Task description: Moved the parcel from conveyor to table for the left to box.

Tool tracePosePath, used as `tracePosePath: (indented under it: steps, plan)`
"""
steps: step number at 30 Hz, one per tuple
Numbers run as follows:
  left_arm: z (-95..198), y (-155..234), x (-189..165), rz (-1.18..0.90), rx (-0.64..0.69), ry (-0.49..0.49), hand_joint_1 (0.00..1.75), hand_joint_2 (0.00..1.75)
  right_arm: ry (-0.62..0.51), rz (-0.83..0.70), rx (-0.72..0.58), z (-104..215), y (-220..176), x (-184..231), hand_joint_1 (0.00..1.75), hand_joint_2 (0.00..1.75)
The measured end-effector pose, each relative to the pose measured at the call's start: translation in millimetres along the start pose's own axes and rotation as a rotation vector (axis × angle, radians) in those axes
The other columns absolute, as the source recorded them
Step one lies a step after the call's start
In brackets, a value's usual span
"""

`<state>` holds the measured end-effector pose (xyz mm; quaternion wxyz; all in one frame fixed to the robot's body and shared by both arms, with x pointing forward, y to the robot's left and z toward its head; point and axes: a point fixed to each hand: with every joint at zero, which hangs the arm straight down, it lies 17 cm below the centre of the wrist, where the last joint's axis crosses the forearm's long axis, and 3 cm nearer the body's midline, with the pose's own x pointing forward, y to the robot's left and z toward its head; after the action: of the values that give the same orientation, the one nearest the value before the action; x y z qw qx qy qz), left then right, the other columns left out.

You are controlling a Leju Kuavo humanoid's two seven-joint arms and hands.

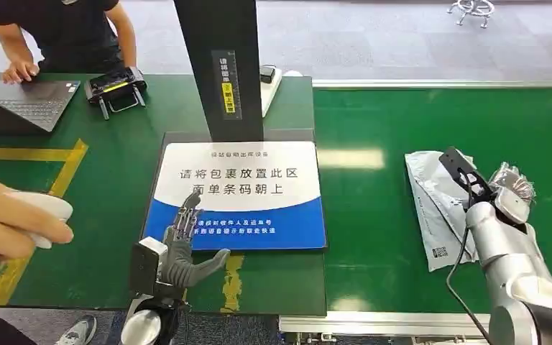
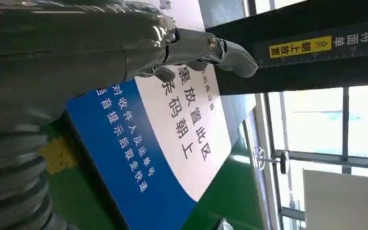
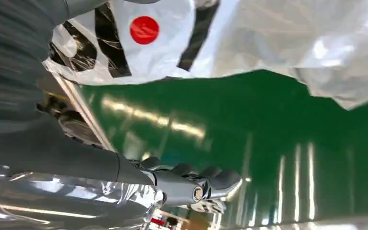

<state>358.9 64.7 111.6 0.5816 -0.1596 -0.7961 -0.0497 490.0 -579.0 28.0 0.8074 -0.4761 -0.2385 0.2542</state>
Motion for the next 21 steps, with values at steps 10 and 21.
tracePosePath:
  steps: [10, 21]
  plan:
    - [-5, -6, -3, 0.009, -0.027, 0.005, 0.0, 1.75, 0.027, 0.066, 0.119, 9, 63, -34, 0.0, 1.75]
    - [-4, -8, -7, 0.015, -0.036, 0.01, 0.0, 1.75, -0.14, 0.027, 0.202, 24, 100, -1, 1.75, 1.75]
